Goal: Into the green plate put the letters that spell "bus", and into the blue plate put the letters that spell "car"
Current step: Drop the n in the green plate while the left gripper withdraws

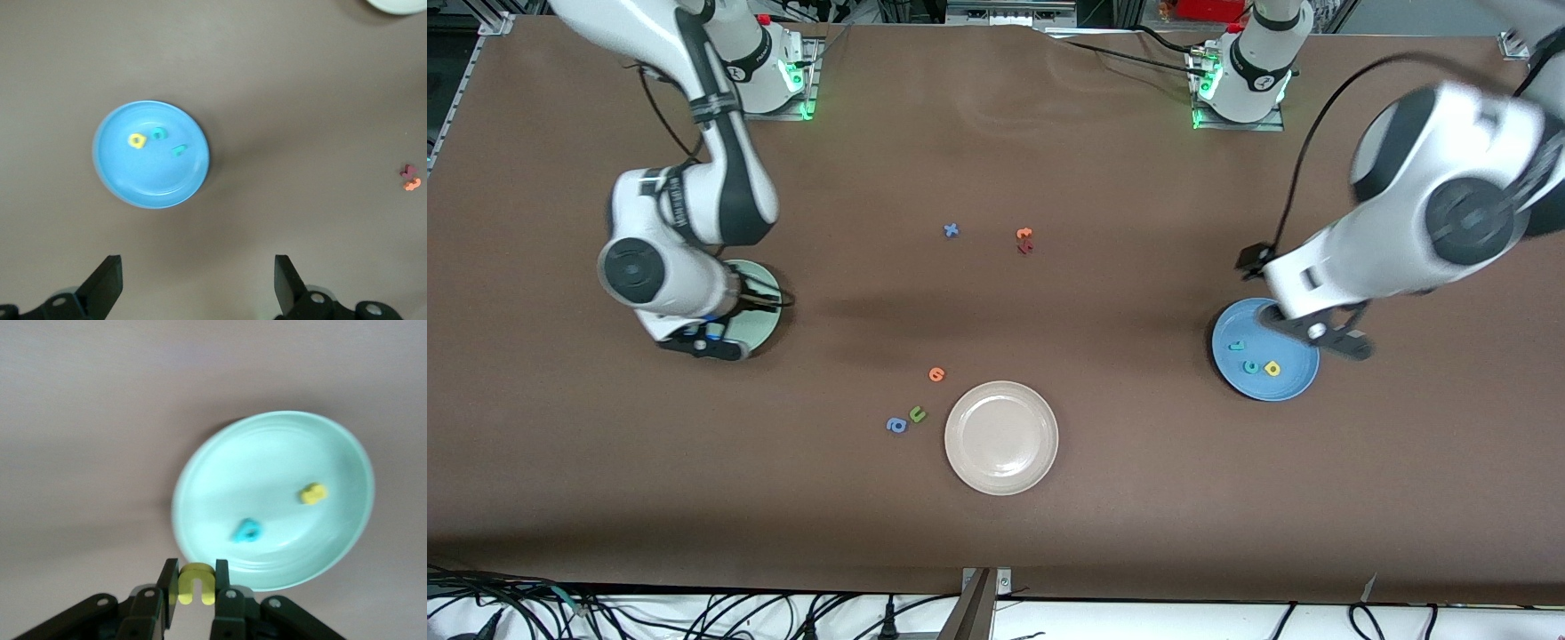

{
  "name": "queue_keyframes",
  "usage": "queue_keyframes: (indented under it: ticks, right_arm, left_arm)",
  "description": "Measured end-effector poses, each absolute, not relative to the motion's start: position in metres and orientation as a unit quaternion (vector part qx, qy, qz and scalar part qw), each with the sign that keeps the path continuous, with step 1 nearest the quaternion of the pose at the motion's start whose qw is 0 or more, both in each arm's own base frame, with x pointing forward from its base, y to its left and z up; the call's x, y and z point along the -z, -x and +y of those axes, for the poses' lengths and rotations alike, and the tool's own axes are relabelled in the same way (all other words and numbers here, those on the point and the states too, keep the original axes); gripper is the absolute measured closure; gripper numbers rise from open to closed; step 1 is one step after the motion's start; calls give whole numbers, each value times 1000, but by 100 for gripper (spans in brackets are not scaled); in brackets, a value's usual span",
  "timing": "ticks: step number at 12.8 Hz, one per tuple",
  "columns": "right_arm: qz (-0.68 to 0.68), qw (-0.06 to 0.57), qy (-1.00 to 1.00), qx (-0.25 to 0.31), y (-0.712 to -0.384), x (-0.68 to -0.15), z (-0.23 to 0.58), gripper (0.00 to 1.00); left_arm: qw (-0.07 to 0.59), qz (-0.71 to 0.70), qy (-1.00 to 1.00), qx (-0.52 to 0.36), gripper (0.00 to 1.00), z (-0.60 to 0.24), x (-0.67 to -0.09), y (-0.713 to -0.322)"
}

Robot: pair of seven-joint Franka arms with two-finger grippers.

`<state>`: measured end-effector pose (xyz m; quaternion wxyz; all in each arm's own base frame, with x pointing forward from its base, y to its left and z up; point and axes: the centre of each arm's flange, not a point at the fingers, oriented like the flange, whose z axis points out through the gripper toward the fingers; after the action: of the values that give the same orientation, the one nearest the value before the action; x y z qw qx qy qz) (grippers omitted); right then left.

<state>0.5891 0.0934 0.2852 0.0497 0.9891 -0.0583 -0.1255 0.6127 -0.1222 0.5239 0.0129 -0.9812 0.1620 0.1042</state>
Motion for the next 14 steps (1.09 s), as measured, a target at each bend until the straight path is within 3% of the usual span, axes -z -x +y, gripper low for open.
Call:
queue_keyframes:
  ticks: [5, 6, 9, 12, 14]
  right_arm:
    - [-22, 57, -986, 154, -575, -223, 18, 74]
    - [-21, 59, -986, 154, -573, -216, 18, 68]
    - [-16, 54, -988, 143, -579, -225, 28, 35]
    - [-12, 35, -991, 130, -604, -290, 39, 2]
    - [-13, 22, -992, 123, -621, -360, 39, 0]
  left_arm:
    - [-4, 105, 993, -49, 0, -91, -583, -595]
    - [-1, 103, 994, -31, 0, -91, -583, -591]
    - [2, 89, 996, -24, 0, -75, -574, -565]
    - [1, 86, 996, -26, 0, -71, -580, -551]
    - [2, 90, 995, -33, 0, -75, -580, -548]
